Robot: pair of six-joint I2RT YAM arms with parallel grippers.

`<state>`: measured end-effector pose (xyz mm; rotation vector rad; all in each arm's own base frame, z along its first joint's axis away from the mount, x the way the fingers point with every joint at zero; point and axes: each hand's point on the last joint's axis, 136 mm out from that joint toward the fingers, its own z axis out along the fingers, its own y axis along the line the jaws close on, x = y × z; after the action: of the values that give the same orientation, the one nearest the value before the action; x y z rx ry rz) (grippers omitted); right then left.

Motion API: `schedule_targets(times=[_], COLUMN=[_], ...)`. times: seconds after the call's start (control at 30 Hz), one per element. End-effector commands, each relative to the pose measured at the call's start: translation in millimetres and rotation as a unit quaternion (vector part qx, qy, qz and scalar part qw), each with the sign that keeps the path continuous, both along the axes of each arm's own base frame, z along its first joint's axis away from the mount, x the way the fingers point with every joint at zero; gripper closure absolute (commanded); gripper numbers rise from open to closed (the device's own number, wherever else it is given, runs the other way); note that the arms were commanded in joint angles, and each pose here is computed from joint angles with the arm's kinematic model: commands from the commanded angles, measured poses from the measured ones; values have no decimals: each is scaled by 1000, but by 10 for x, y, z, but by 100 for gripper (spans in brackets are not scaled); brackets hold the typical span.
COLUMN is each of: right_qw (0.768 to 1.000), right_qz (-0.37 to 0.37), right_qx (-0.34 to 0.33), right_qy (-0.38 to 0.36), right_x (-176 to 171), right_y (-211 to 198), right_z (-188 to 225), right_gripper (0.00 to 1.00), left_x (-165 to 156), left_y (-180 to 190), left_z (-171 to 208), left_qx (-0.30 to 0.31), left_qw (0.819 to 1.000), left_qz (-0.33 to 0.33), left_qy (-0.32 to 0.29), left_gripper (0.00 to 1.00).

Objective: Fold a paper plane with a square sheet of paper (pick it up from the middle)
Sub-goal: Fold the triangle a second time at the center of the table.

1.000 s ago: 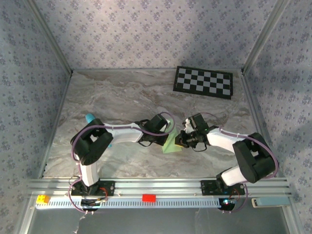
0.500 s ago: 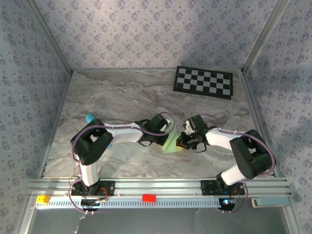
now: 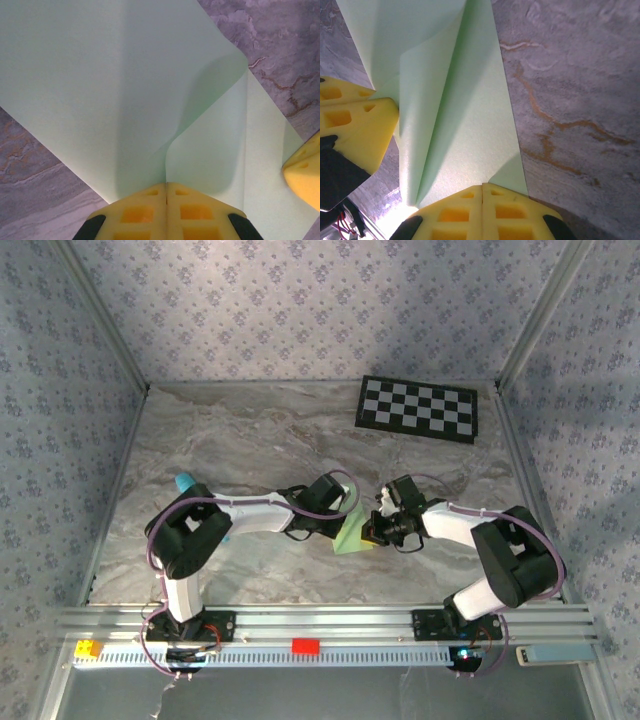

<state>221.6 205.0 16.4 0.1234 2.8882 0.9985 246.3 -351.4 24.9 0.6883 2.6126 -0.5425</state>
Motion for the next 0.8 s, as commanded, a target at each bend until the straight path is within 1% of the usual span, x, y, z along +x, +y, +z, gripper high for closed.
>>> schedule_targets(times=[0.0,0.27,0.53,0.77], right_qw=[998,998,998,998], right_qz=[-3,-2,-3,-4], right_qx=[-49,-49,-49,-49], right_qy=[38,40,41,40], right_x=[-179,-176,-181,-175], right_y=[-191,-185,-196,-196], right_z=[-235,-232,-234,-227], right_gripper=[96,96,96,96], left_x=[43,54,43,54], left_y=[-46,-33,-65,-47], left_z=[154,177,321,235], left_qx=[-9,-13,-34,-16], left_qw=[1000,1000,999,1000], left_qz=[-2,2,1,1], left_qy=[-17,-24,-28,-24], left_gripper=[100,100,100,100])
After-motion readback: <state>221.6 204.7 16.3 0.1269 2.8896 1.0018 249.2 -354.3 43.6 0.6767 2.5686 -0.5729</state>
